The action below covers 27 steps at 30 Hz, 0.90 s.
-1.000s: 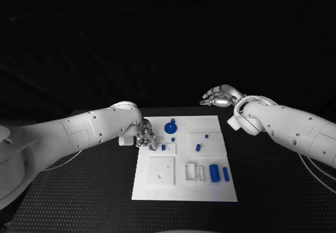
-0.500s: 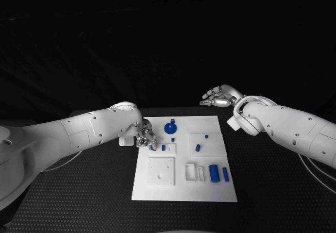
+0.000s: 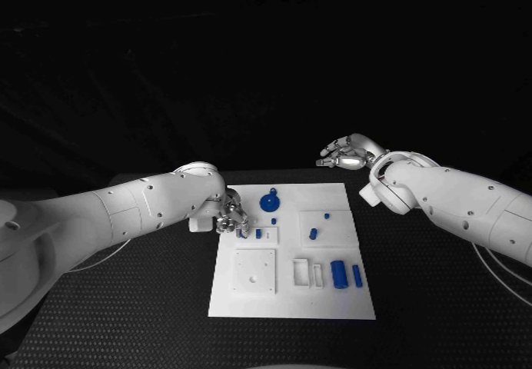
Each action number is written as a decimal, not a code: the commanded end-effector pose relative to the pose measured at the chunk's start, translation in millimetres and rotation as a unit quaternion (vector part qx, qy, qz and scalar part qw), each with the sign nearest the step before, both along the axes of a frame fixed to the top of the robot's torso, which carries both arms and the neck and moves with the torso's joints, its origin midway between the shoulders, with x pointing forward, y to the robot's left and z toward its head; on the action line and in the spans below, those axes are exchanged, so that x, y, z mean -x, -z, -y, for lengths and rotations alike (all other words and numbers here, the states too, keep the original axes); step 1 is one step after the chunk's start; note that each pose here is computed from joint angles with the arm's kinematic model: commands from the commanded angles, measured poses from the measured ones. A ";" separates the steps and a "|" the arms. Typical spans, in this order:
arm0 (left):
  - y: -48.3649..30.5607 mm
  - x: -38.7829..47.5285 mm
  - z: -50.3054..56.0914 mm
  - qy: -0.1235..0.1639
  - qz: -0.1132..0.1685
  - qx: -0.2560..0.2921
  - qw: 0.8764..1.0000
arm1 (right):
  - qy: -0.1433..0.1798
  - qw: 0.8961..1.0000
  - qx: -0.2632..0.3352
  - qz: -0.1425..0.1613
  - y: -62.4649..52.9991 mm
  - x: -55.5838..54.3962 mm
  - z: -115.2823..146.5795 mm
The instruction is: Assemble the parts on the task board
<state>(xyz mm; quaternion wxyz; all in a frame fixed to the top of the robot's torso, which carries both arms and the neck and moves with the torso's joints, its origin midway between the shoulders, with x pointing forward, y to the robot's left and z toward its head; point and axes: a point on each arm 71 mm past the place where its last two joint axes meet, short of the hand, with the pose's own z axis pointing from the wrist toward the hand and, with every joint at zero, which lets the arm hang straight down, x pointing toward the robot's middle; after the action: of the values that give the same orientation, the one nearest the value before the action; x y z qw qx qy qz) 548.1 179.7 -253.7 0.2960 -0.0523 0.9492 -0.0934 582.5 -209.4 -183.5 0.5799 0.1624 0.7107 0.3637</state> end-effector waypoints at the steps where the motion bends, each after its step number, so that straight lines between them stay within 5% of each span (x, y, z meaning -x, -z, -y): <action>1: 3.0 2.3 2.9 0.009 -0.009 -0.005 1.000 | -0.006 1.000 0.001 -0.001 0.1 0.5 -0.9; 27: 8.0 0.9 8.9 0.006 0.010 -0.010 1.000 | -0.008 1.000 0.001 -0.001 0.2 0.4 -2.0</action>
<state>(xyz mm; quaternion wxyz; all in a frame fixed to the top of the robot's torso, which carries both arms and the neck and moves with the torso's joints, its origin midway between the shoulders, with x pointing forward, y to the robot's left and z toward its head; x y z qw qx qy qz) 550.3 177.0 -255.4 0.3008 -0.0480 0.9486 -0.0853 582.4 -208.7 -183.5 0.5795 0.1621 0.7109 0.3642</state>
